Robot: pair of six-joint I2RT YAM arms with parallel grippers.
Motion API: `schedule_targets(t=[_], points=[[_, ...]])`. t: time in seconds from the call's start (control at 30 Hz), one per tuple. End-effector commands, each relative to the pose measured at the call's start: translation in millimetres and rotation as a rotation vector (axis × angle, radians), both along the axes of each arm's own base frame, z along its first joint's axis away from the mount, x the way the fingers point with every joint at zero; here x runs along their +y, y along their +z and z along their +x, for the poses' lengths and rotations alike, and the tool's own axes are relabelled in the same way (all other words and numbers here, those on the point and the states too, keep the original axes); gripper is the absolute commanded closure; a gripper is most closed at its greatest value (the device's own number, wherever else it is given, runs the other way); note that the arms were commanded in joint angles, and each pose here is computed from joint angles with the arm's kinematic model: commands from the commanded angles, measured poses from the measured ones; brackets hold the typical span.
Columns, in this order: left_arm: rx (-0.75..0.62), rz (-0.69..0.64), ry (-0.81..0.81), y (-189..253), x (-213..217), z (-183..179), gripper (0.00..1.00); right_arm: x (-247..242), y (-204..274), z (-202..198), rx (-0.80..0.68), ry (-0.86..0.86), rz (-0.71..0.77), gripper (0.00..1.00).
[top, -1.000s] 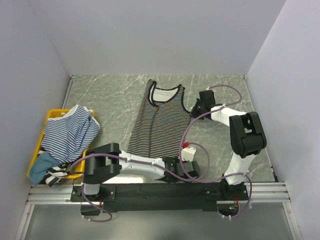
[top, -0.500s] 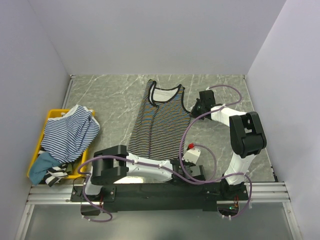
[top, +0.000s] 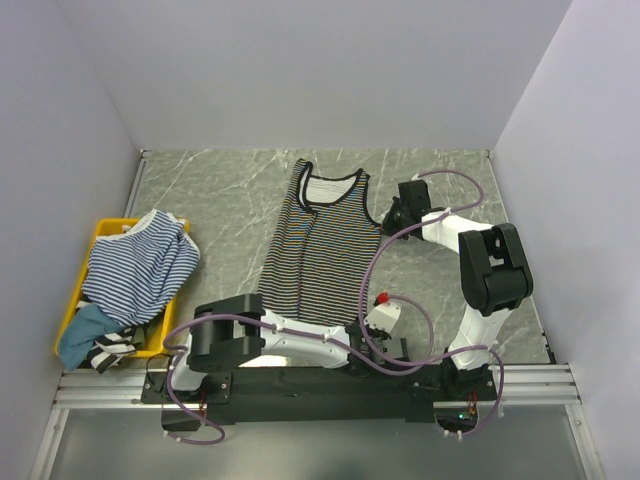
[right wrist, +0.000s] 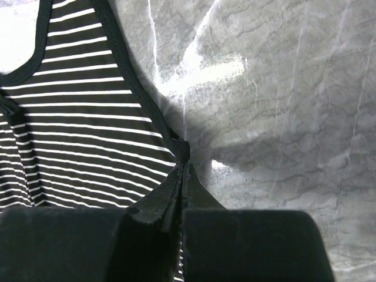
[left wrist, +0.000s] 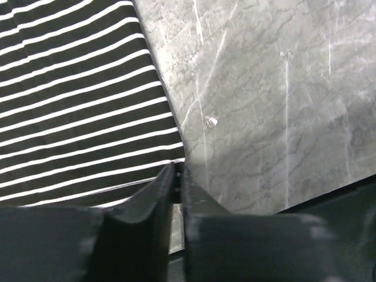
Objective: Fold and stack the tank tops
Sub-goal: Fold the tank top
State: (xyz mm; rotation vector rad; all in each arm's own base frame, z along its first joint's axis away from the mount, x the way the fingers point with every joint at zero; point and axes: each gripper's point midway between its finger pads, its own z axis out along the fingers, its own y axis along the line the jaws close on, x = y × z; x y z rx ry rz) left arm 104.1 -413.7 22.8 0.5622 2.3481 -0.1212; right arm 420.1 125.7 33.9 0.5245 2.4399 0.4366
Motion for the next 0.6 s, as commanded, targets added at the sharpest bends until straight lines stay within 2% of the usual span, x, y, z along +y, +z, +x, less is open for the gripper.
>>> schedule_targets(t=[0.0,0.03,0.07,0.17,0.2,0.27,0.3,0.37,0.4,0.47,0.5,0.57], points=[[-0.021,-0.031,-0.001,14.9,-8.5,-3.2,0.89,-3.0,23.6,13.9,-0.071,-0.005,0.000,1.00],[-0.019,-0.038,-0.001,16.4,-7.0,-4.2,0.99,-4.4,24.1,14.5,-0.074,-0.010,-0.003,1.00],[-0.014,-0.067,-0.002,20.2,-9.8,-5.8,0.99,-4.8,24.6,13.8,-0.073,-0.010,-0.007,1.00],[0.034,-0.182,-0.017,38.8,-8.2,-13.5,0.99,-10.3,28.0,14.4,-0.077,-0.021,-0.034,1.00],[0.049,-0.265,-0.017,48.7,-16.7,-14.3,0.99,-11.5,28.3,14.7,-0.077,-0.023,-0.041,1.00],[0.095,-0.347,-0.020,60.4,-6.5,-17.0,0.99,-15.1,29.7,15.4,-0.077,-0.029,-0.064,1.00],[0.101,-0.458,-0.007,84.0,-11.3,-11.9,0.99,-15.9,30.8,15.3,-0.078,-0.029,-0.066,1.00],[0.141,-0.491,0.002,77.6,3.1,-12.6,0.99,-20.0,32.0,17.1,-0.079,-0.043,-0.089,1.00],[0.152,-0.577,0.022,95.1,3.0,-7.0,0.99,-21.5,33.6,17.9,-0.082,-0.047,-0.098,1.00],[0.180,-0.613,0.035,87.7,17.2,-5.1,1.00,-22.8,37.8,19.4,-0.085,-0.052,-0.107,1.00],[0.208,-0.679,0.044,100.7,20.3,-2.4,0.99,-24.3,42.0,20.8,-0.095,-0.059,-0.110,1.00],[0.232,-0.738,0.054,98.7,28.8,0.3,0.99,-25.3,50.0,23.6,-0.107,-0.065,-0.117,1.00]])
